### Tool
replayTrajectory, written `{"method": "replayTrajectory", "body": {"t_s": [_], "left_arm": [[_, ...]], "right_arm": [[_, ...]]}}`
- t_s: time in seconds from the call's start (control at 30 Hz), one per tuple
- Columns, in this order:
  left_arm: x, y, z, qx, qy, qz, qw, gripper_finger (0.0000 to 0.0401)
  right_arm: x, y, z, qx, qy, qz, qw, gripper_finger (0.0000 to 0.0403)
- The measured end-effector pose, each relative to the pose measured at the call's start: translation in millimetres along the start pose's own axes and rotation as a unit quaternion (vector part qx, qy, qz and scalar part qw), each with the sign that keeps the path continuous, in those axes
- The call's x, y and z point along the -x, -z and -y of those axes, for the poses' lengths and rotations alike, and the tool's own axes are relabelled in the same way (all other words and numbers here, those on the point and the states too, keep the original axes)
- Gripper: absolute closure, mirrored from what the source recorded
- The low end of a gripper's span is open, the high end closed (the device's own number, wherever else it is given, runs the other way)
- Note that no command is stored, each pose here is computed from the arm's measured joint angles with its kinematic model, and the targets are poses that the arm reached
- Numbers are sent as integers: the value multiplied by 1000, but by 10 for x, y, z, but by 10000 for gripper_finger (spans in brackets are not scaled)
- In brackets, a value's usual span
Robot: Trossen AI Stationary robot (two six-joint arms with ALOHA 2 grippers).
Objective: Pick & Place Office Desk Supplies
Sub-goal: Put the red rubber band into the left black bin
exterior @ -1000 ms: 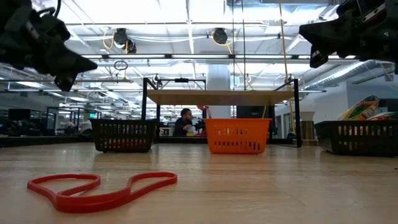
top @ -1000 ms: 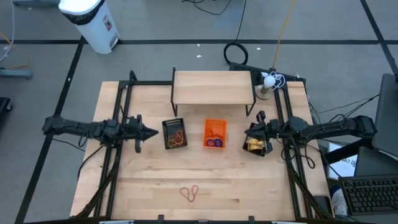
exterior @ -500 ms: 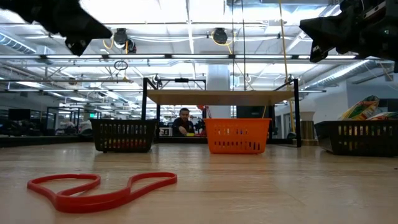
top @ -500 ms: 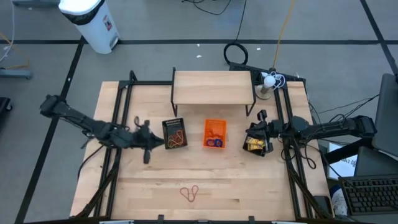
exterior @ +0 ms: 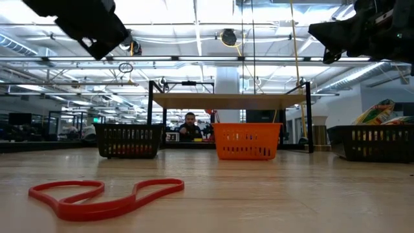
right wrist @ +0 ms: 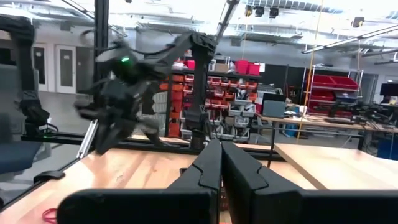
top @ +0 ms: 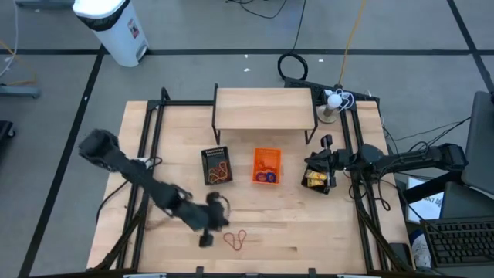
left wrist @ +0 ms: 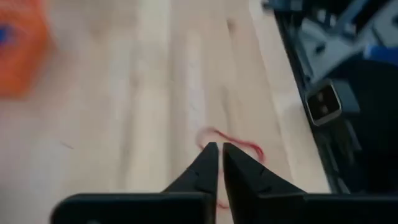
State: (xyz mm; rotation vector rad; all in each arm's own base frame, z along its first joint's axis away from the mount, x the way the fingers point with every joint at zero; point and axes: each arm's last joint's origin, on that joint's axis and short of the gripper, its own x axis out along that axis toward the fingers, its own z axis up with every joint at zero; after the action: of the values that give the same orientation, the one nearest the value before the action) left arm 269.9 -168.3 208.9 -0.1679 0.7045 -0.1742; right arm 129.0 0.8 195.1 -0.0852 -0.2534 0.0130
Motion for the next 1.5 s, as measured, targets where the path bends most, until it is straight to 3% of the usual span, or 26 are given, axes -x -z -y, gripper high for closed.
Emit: {"method": "replayTrajectory", "body": {"t_s": [0.13,0.3,0.47,0.6,1.1,1.27,1.5], "left_arm": [[-284,-21,230,12,-5,-79,997,350],[-523,-55,441,-12,-43,-166,985,297],[-691,-113,596,-58,-47,-203,976,254],[-807,-80,631,-68,-28,-224,972,246],[-1161,186,510,-56,-43,-279,958,265],[-1253,283,479,-42,-57,-294,953,272],[-1318,349,472,-43,-48,-308,949,386]], "right_arm": [[-1,10,-2,-8,-2,-5,1000,399],[-1,5,-1,-9,-2,-2,1000,399],[-1,-17,0,-9,-2,9,1000,399],[-1,-21,0,-21,-3,11,1000,399],[-1,11,-5,-63,-6,-5,998,399],[0,7,-25,-65,-41,-4,997,399],[0,7,-27,-75,-44,-4,996,399]]}}
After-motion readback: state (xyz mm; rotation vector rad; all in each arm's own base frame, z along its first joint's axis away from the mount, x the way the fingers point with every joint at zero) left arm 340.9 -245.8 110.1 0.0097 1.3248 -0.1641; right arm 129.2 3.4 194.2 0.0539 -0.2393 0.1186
